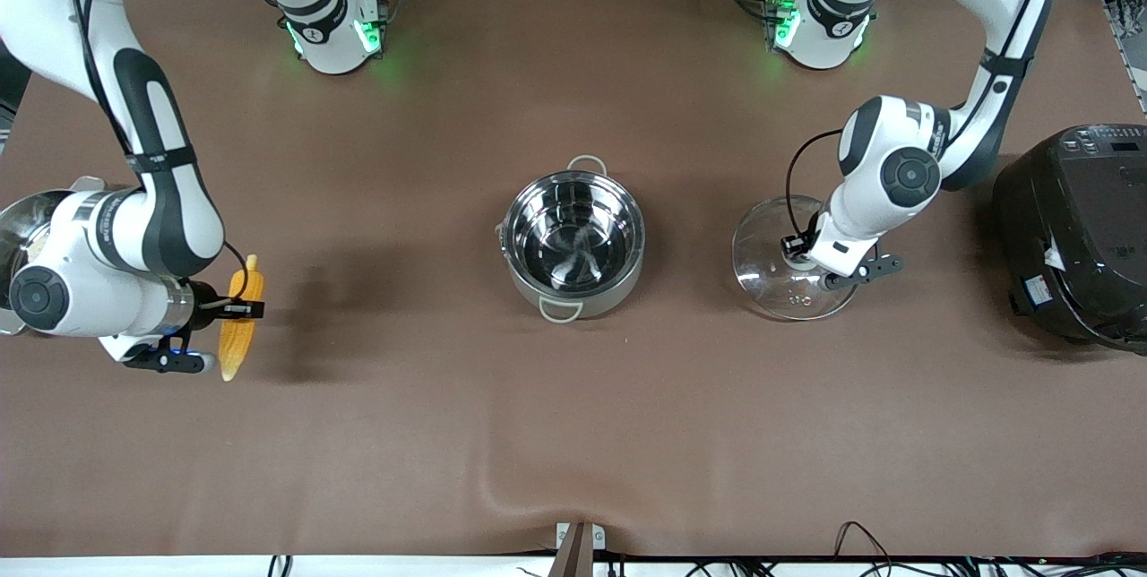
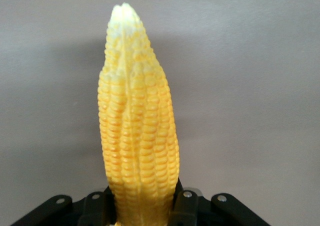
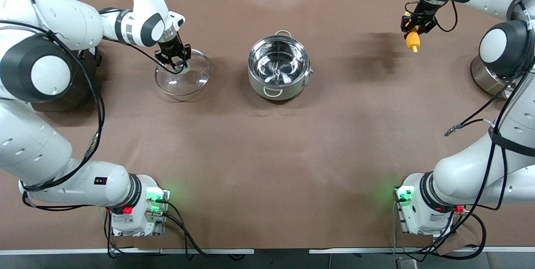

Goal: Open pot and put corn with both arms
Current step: 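Release the lid with the left gripper while the right gripper lifts the corn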

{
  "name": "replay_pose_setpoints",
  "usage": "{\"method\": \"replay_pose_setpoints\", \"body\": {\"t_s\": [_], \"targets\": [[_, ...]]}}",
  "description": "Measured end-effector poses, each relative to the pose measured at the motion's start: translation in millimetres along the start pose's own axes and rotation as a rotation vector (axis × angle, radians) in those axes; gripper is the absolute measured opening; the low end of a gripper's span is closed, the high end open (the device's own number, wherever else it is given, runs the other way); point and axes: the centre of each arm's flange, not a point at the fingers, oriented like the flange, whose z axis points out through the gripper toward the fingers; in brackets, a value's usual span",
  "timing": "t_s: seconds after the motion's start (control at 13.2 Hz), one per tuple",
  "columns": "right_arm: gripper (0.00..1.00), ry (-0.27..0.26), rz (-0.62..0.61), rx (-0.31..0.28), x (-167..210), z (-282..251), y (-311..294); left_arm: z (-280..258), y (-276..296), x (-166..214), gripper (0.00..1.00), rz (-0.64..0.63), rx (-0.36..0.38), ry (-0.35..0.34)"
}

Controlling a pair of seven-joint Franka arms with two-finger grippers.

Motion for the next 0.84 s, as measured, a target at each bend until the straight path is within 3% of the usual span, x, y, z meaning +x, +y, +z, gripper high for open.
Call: {"method": "replay_pose_setpoints", "body": {"t_s": [0.38,0.68,0.76,0.84], "targets": [[0.37,-0.019,-0.043,-0.002,-17.5,-28.7,-61.5,19.1,-5.3,4.8,0.5,-0.011,-0.005,-0.011],[0.37,-0.01,-0.014,-0.014,-39.1,-48.4,-153.2,17.6,-8.5,9.0,0.5,-0.02,-0.01,-0.005],[0.37,-0.001,-0.001,-0.021,-46.2,-51.6,-181.7,16.4,-8.7,10.4,0.53,-0.022,-0.011,-0.003],[0.37,0.01,0.003,-0.026,-54.3,-54.5,-211.1,12.2,-7.5,13.2,0.64,-0.022,-0.016,0.006]]}}
